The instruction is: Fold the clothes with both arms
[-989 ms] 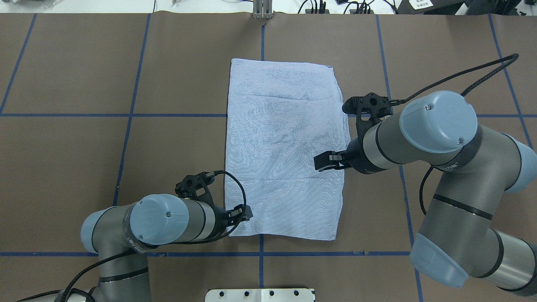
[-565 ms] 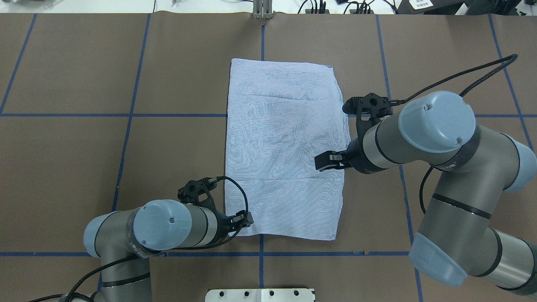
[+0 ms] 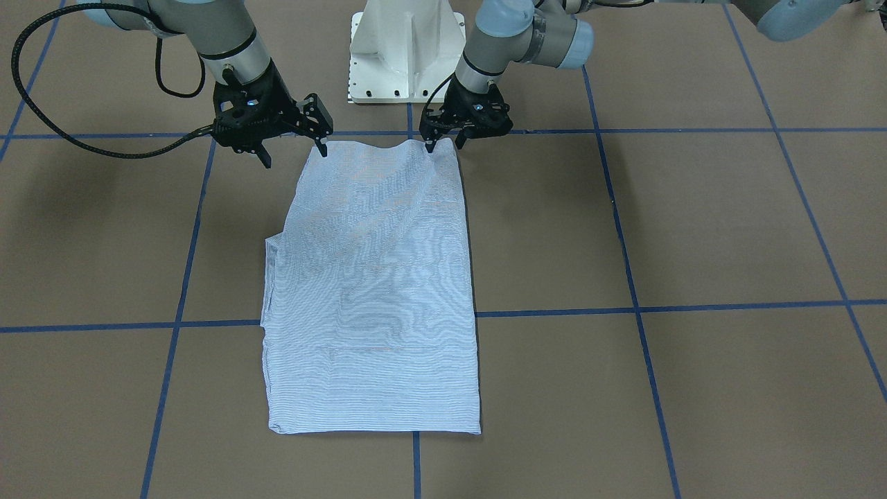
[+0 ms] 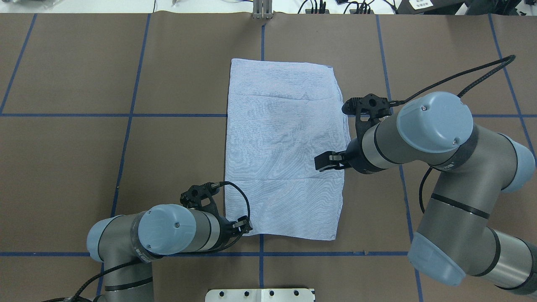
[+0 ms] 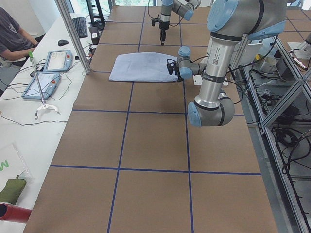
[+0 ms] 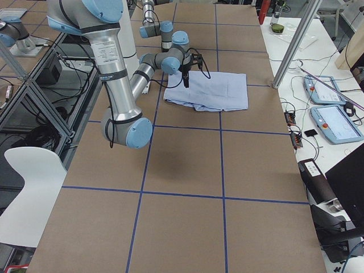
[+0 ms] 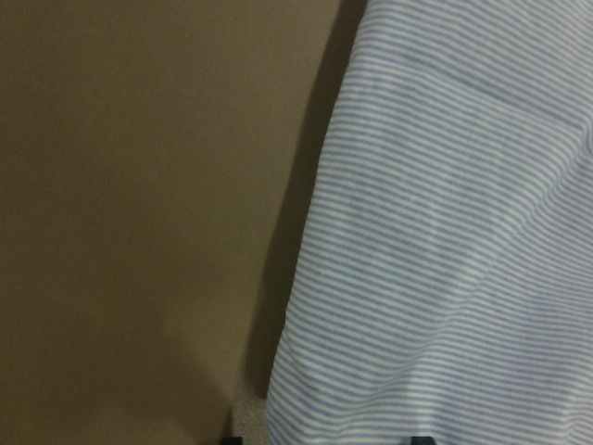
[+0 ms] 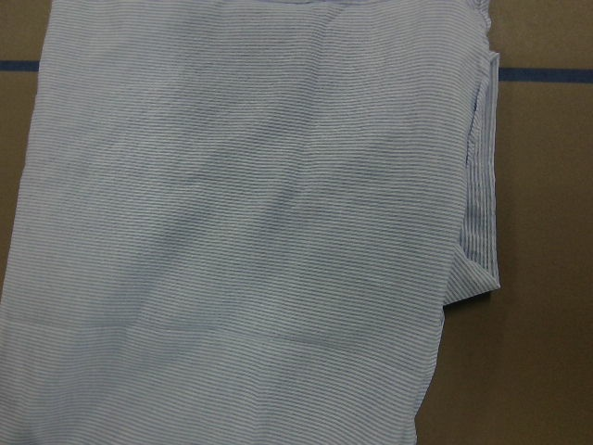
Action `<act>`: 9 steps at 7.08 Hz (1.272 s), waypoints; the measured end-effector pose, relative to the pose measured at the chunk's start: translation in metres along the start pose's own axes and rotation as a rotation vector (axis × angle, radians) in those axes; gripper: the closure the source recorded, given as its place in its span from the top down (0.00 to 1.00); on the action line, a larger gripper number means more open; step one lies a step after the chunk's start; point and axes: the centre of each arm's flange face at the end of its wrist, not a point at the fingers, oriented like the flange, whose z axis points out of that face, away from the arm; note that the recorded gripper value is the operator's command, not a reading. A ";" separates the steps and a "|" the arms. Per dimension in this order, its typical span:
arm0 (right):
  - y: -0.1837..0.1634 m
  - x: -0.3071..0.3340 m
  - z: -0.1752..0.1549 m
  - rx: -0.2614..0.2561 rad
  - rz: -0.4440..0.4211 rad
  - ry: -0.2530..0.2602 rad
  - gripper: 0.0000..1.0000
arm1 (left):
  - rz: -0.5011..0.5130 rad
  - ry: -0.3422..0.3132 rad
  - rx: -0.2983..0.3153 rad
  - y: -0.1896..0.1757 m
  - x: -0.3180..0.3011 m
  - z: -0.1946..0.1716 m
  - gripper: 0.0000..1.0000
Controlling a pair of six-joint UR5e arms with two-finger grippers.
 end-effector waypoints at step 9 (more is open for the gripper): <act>0.001 0.004 0.002 -0.004 0.011 0.005 1.00 | 0.001 0.008 0.009 -0.003 0.003 -0.013 0.00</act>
